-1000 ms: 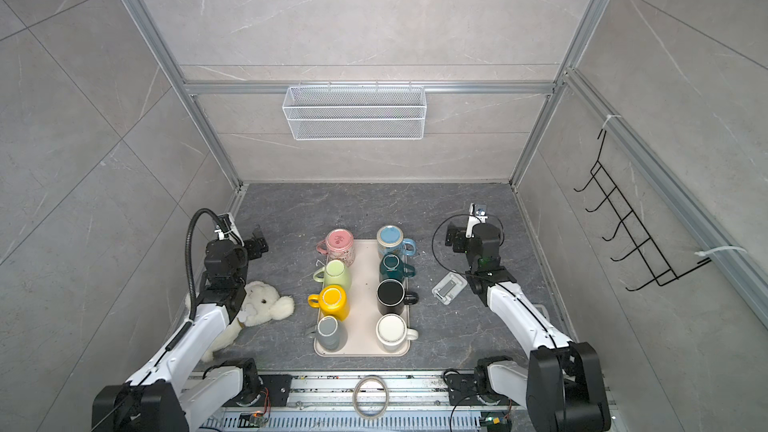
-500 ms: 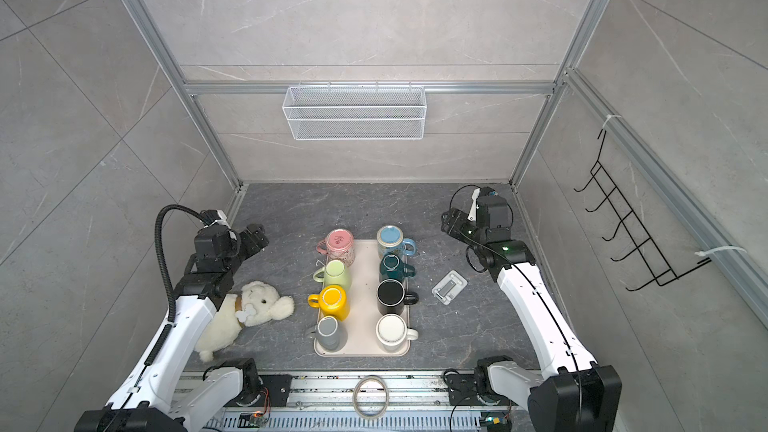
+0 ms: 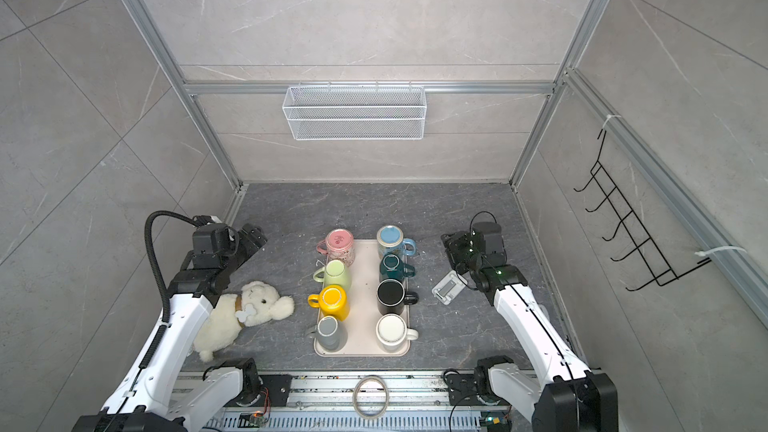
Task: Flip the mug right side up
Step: 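Move the right gripper toward the blue butterfly mug while the left arm rises, then close the right gripper on the blue butterfly mug's handle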
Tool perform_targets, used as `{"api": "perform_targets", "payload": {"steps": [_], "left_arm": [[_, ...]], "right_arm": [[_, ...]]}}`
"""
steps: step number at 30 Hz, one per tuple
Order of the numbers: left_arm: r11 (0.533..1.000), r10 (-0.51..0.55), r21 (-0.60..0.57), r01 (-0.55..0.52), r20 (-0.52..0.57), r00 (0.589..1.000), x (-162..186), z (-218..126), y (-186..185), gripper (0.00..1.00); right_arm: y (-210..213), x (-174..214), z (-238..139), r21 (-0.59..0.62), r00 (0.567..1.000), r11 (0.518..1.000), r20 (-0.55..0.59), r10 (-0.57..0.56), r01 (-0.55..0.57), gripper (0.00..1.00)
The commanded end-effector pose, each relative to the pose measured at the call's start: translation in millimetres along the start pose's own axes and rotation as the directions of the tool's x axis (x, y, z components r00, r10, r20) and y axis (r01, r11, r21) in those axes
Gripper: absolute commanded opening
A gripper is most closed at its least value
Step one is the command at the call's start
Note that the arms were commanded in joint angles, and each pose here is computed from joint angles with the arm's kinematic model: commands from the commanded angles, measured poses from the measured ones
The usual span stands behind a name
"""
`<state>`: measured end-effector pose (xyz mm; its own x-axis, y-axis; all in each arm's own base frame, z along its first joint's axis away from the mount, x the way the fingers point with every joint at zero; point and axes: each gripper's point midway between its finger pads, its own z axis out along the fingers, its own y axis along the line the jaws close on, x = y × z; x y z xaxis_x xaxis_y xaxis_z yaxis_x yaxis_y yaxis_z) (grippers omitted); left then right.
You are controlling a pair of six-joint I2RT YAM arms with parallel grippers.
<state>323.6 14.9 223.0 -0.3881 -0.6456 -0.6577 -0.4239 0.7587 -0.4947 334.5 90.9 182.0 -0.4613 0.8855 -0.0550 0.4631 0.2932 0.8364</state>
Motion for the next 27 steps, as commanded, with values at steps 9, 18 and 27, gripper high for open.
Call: {"api": "perform_targets", "payload": {"steps": [9,18,27], "left_arm": [[0.999,-0.052,-0.019,0.051,-0.019,0.998,0.9,5.5,-0.1,0.92],[0.998,-0.060,-0.029,0.060,0.000,0.998,-6.7,6.6,-1.9,0.92],[0.998,-0.053,-0.041,0.054,0.024,0.998,-16.7,3.5,-4.2,0.92]], "right_arm": [[-7.3,15.7,39.2,-0.050,0.919,0.919,-0.075,0.388,-0.392,0.48],[-3.5,45.9,91.4,-0.012,0.836,0.851,-0.196,0.513,-0.525,0.51],[-3.3,51.8,116.5,-0.011,0.799,0.815,-0.205,0.565,-0.579,0.51]]}}
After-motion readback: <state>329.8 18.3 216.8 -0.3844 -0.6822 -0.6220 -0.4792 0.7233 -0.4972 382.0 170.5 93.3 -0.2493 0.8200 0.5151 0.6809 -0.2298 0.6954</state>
